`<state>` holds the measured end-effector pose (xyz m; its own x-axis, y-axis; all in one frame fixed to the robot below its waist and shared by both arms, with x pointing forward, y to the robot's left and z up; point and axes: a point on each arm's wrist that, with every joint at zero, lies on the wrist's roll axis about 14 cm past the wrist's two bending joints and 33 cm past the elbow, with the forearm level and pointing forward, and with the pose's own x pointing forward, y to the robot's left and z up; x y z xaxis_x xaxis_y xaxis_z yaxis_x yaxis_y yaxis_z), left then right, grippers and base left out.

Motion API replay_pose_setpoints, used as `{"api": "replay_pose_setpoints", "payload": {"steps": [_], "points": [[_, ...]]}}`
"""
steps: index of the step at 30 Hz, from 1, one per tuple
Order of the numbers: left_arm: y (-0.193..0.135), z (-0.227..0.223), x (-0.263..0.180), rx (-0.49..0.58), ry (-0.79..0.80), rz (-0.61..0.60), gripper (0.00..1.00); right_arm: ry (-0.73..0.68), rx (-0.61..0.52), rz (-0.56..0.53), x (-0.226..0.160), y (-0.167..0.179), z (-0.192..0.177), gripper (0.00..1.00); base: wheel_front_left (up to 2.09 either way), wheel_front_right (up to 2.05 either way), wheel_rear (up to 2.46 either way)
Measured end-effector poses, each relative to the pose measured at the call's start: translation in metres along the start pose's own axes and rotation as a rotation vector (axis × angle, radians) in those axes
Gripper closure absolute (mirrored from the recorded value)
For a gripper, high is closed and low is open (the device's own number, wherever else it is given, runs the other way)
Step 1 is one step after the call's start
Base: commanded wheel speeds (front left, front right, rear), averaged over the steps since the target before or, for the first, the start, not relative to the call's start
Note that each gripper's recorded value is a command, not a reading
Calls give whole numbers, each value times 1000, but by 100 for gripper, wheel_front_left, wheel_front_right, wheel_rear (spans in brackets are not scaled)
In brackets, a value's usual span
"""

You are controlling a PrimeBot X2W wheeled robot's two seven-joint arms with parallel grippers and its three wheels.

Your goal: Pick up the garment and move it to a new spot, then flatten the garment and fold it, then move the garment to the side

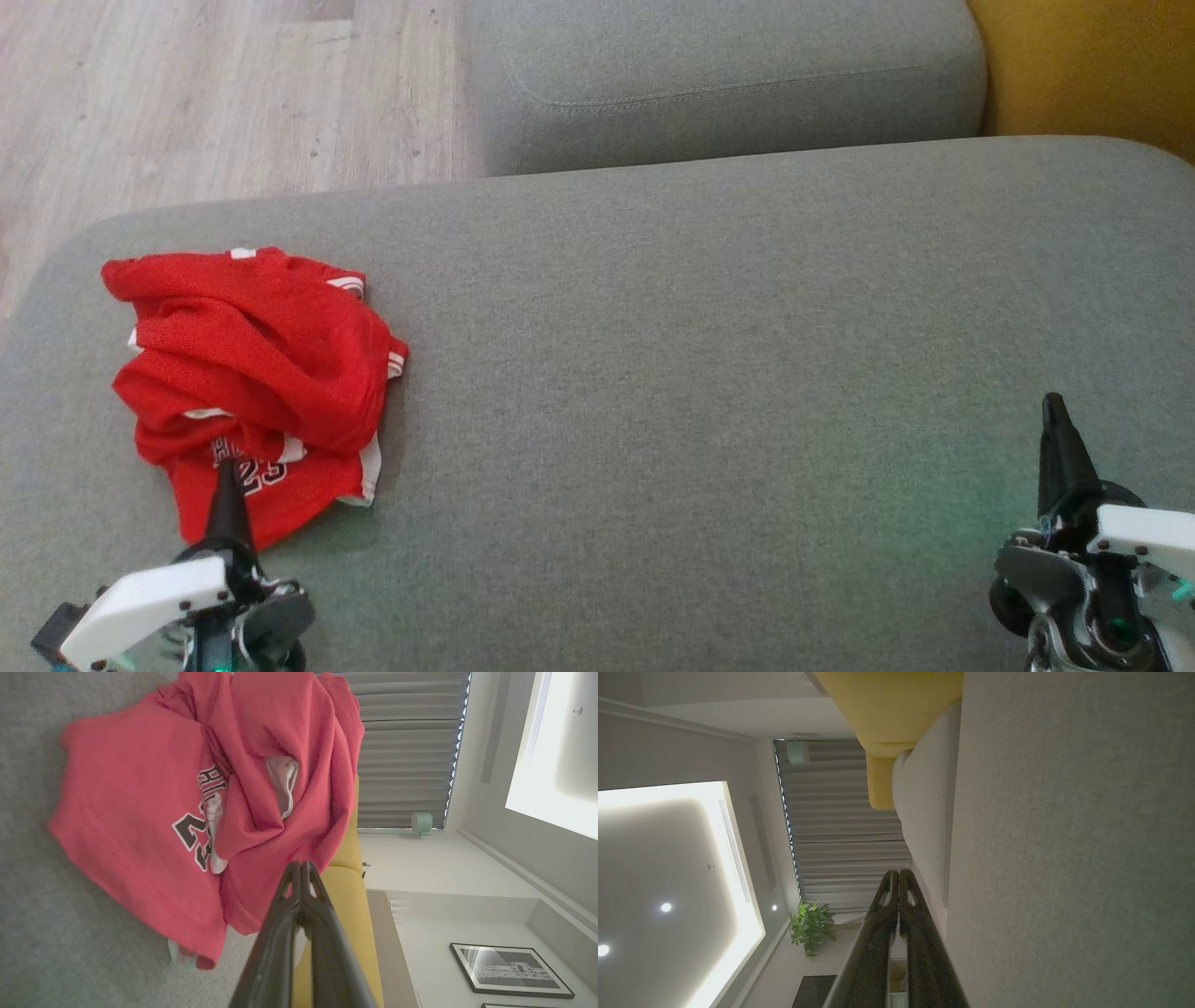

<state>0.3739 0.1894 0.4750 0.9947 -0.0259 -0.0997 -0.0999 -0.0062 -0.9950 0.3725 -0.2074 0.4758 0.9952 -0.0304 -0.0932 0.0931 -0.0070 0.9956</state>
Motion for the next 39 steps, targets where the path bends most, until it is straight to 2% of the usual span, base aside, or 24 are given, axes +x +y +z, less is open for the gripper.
{"api": "replay_pose_setpoints", "payload": {"steps": [12,13,19,34,39], "points": [[0,0,0,0,0,0,100,0,0,0,0,0,0,100,0,0,0],[2,0,0,-1,0,6,0,0,0,-5,0,-2,0,0,0,0,0],[35,-2,-16,-10,-3,102,0,-5,5,-104,-17,-35,0,0,0,0,0],[29,5,-16,32,-46,87,0,-15,-82,-73,-12,-24,-2,0,0,0,0],[27,10,-16,72,-64,81,0,-16,-152,-64,-10,-21,-2,0,0,0,0]]}}
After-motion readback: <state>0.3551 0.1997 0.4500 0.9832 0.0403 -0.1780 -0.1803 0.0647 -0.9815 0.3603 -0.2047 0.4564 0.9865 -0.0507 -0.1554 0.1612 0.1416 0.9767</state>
